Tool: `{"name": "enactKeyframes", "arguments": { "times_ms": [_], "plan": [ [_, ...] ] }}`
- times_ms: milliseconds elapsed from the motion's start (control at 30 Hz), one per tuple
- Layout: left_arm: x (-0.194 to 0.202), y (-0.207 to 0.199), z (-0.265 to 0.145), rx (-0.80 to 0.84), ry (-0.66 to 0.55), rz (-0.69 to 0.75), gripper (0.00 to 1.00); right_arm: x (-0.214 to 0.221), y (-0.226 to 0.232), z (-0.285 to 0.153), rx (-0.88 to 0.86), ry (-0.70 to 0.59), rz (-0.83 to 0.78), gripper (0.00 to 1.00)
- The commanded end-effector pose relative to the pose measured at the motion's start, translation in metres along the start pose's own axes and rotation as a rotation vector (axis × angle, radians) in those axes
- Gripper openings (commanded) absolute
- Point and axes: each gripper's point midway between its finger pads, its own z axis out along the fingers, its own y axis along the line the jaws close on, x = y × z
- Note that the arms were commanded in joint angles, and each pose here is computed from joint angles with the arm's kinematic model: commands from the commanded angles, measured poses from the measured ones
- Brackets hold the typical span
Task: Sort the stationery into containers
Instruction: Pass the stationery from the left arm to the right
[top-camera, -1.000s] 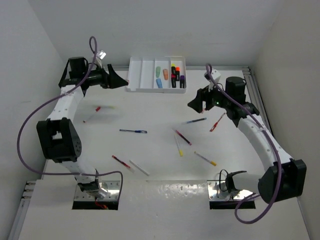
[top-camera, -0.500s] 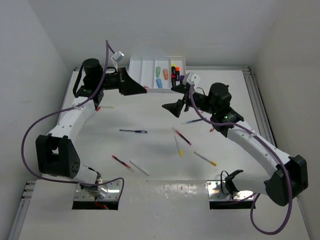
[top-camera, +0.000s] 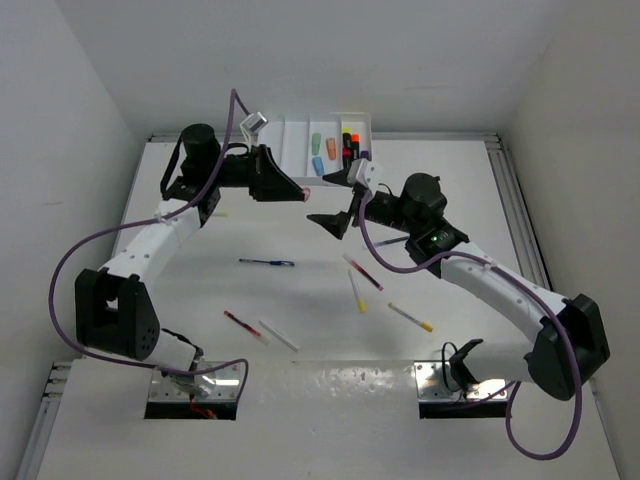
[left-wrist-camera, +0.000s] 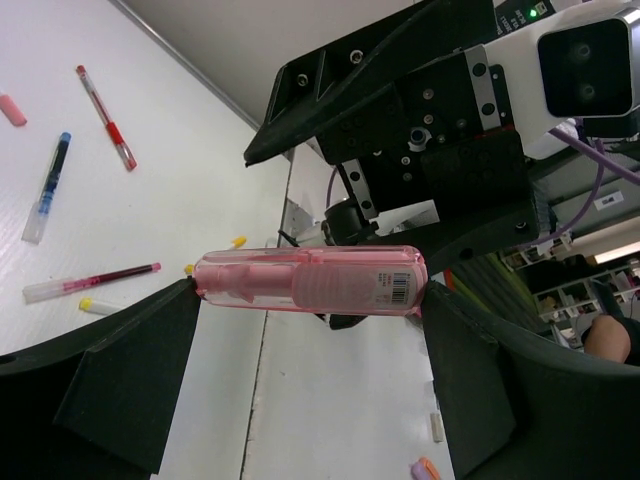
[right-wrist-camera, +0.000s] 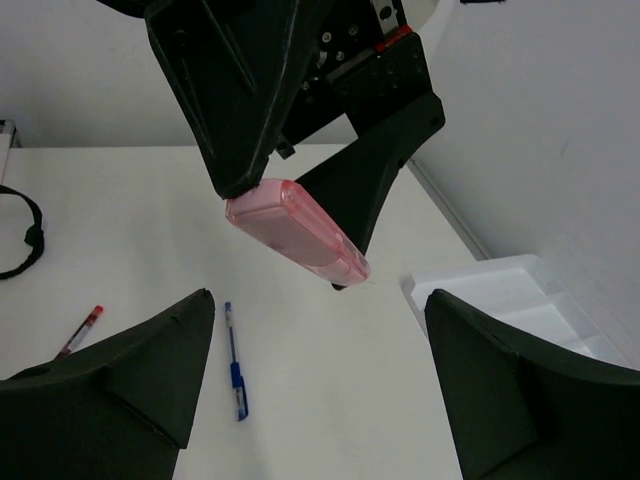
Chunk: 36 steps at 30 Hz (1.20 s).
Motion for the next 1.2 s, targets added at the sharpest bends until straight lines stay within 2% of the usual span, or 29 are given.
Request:
{"name": "enactKeyframes", "arguments": {
  "times_ms": [0,200,300,333,433,767,833,867,900,967,1067,1167],
  "plan": [
    [0.0,-0.021,0.001,0.047,0.009,0.06,0.66,-0.027,0.0,0.009,-0.014,-0.092,-0.071,0.84],
    [0.005,-0.023,0.003,0.059,0.02,0.051,0.65,-0.025,0.013,0.018,-0.05,-0.101,-0.063,0.81],
    [0.009,-0.024,0.003,0.061,0.022,0.049,0.64,-0.024,0.013,0.022,-0.049,-0.105,-0.065,0.76],
    [0.01,-0.026,0.002,0.062,0.022,0.051,0.64,-0.024,0.013,0.023,-0.047,-0.106,-0.07,0.72],
    [0.015,-0.026,0.002,0.059,0.021,0.04,0.64,-0.023,0.012,0.027,-0.032,-0.114,-0.078,0.66],
    [0.018,-0.03,0.0,0.059,0.014,0.044,0.64,-0.023,0.003,0.032,0.032,-0.115,-0.113,0.3],
    [0.018,-0.03,-0.001,0.052,0.007,0.049,0.75,-0.025,0.0,0.031,0.048,-0.121,-0.115,0.21],
    [0.015,-0.027,-0.004,0.035,-0.009,0.049,0.88,-0.025,0.001,0.03,0.047,-0.123,-0.114,0.18],
    [0.015,-0.024,-0.006,0.017,-0.015,0.03,0.92,-0.026,0.002,0.029,0.049,-0.124,-0.115,0.13],
    [0.0,-0.013,-0.019,-0.058,-0.074,0.071,0.99,-0.027,0.002,0.026,0.055,-0.124,-0.117,0.09],
    [-0.023,0.0,-0.046,-0.173,-0.162,0.124,0.98,-0.025,0.003,0.02,0.063,-0.106,-0.113,0.06],
    [-0.051,-0.003,-0.073,-0.268,-0.236,0.251,0.97,-0.021,0.007,0.013,0.057,-0.077,-0.103,0.03]
  ]
}}
